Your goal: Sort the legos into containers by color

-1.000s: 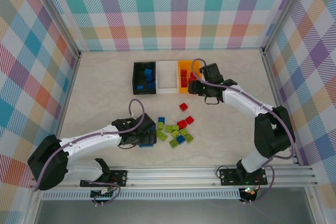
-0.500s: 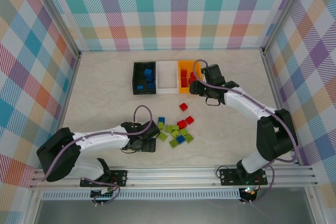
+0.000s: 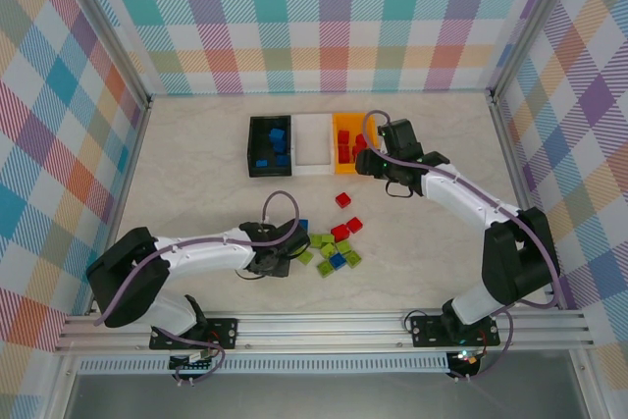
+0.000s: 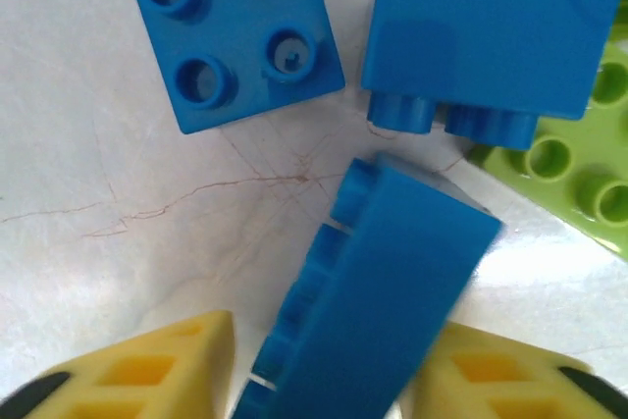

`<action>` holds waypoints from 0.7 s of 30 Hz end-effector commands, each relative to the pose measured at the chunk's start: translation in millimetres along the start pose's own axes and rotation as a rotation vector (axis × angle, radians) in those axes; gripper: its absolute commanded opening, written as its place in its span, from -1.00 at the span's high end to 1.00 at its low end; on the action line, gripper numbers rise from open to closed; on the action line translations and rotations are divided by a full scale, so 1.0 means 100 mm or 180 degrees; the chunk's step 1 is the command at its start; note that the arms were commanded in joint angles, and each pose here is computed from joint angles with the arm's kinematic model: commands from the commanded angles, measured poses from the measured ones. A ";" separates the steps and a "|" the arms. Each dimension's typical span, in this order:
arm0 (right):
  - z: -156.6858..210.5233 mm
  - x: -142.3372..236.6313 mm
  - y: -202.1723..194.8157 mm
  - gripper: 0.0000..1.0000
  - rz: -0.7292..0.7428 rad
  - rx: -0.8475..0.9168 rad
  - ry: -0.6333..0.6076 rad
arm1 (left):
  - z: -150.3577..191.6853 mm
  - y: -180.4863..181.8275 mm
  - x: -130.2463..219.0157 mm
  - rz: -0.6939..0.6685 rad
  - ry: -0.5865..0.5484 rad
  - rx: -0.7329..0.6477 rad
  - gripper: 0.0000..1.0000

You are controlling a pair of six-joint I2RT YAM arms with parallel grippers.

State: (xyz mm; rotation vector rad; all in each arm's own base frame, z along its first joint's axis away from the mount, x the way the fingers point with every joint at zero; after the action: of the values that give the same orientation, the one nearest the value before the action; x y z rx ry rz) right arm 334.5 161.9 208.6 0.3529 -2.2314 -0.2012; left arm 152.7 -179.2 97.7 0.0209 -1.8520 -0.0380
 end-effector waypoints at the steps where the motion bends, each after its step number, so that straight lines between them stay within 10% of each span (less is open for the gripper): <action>1: -0.05 0.08 -0.01 -0.17 0.0005 0.0017 -0.0105 | -0.03 0.01 0.08 -0.0065 -0.0066 -0.0061 0.34; 12: -0.03 0.06 0.00 -0.17 -0.0025 0.0002 -0.0101 | -0.27 0.13 0.70 0.0013 -0.0533 0.0177 0.71; 21: -0.02 -0.01 -0.01 -0.18 -0.0044 -0.0035 -0.0048 | -1.73 0.18 0.99 -0.0112 -0.1404 0.0820 0.73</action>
State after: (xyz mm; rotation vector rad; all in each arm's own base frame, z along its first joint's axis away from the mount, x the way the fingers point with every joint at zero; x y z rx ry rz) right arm 335.4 161.9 208.6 0.3552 -2.2384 -0.2063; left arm 247.6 -165.7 235.7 0.1686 -2.1971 0.2381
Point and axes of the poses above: each hand's point on the last joint's axis, 136 mm out from that joint toward the fingers, its own x axis back along the fingers, its own y axis along the line the jaws close on, z = x × y, the point moved 8 cm from there along x, back along the fingers, and after that the axes turned 6 degrees about x, right-handed, at the moved point
